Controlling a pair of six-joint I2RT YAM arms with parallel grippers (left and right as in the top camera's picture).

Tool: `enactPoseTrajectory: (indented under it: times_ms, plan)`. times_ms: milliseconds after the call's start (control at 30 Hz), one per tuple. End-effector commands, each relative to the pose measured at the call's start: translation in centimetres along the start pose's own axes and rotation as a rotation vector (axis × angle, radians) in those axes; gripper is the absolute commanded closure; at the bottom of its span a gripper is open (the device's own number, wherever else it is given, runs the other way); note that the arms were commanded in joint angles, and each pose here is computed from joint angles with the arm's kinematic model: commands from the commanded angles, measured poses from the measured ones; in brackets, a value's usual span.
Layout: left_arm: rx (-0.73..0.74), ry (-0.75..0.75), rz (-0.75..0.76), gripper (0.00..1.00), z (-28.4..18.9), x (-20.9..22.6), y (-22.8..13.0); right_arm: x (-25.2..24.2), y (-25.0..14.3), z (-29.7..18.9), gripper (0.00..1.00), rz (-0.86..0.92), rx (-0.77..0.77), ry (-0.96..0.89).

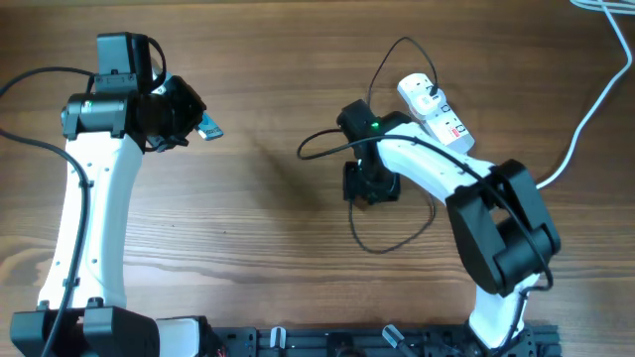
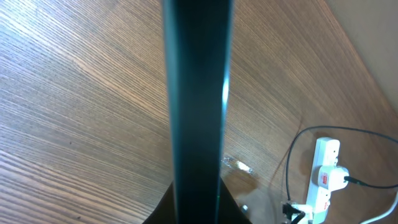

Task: Plug charger to phone and switch on socket
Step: 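Move the right gripper down to the black USB-C cable end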

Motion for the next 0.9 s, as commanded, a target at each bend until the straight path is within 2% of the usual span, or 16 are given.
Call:
enactPoseTrajectory:
  times_ms: [0, 67, 133, 267, 333, 433, 600, 667, 767, 867]
  plan:
    - [-0.001, -0.007, 0.011, 0.96, 0.0, -0.1, 0.1, 1.9, 0.3, 0.0, 0.40, -0.020, -0.056, -0.017]
    - [-0.001, -0.007, 0.011, 0.96, 0.0, -0.1, 0.1, 1.5, 0.7, 0.1, 0.40, 0.025, -0.113, -0.087]
    - [-0.001, -0.007, 0.012, 0.96, 0.0, -0.1, 0.1, 1.7, 0.8, 0.1, 0.40, 0.020, -0.117, -0.074]
    - [-0.003, -0.008, 0.012, 0.96, 0.0, -0.1, 0.1, 3.5, 0.1, 0.2, 0.39, -0.096, -0.060, 0.039]
    - [-0.004, -0.009, 0.012, 0.96, 0.0, -0.1, 0.1, 3.5, 0.2, 0.2, 0.40, -0.111, -0.087, 0.006]
    - [-0.004, -0.009, 0.012, 0.96, 0.0, -0.1, 0.1, 3.1, 0.7, 0.4, 0.44, -0.092, -0.152, -0.070]
    - [-0.004, -0.009, 0.012, 0.96, 0.0, -0.1, 0.1, 3.5, 0.3, 1.5, 0.54, -0.057, -0.137, -0.078]
    - [0.000, -0.006, 0.011, 0.96, 0.0, -0.1, 0.0, 3.2, 0.2, 2.2, 0.55, -0.055, -0.115, -0.098]
    - [0.011, 0.002, 0.009, 0.96, 0.0, 0.1, -0.2, 2.4, 0.3, 2.7, 0.66, -0.026, -0.122, -0.154]
    - [0.014, 0.004, 0.008, 0.96, 0.0, 0.1, -0.2, 2.0, -0.2, 2.7, 0.73, -0.009, -0.098, -0.175]
Point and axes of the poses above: each gripper's point midway between its finger pads, its own z axis out along the fingers, its own x axis along the line the jaws close on, y = z × x, the point moved 5 cm from there along -z, back along the fingers, and after that the axes turned 3 degrees about z, right-handed, at the moved point
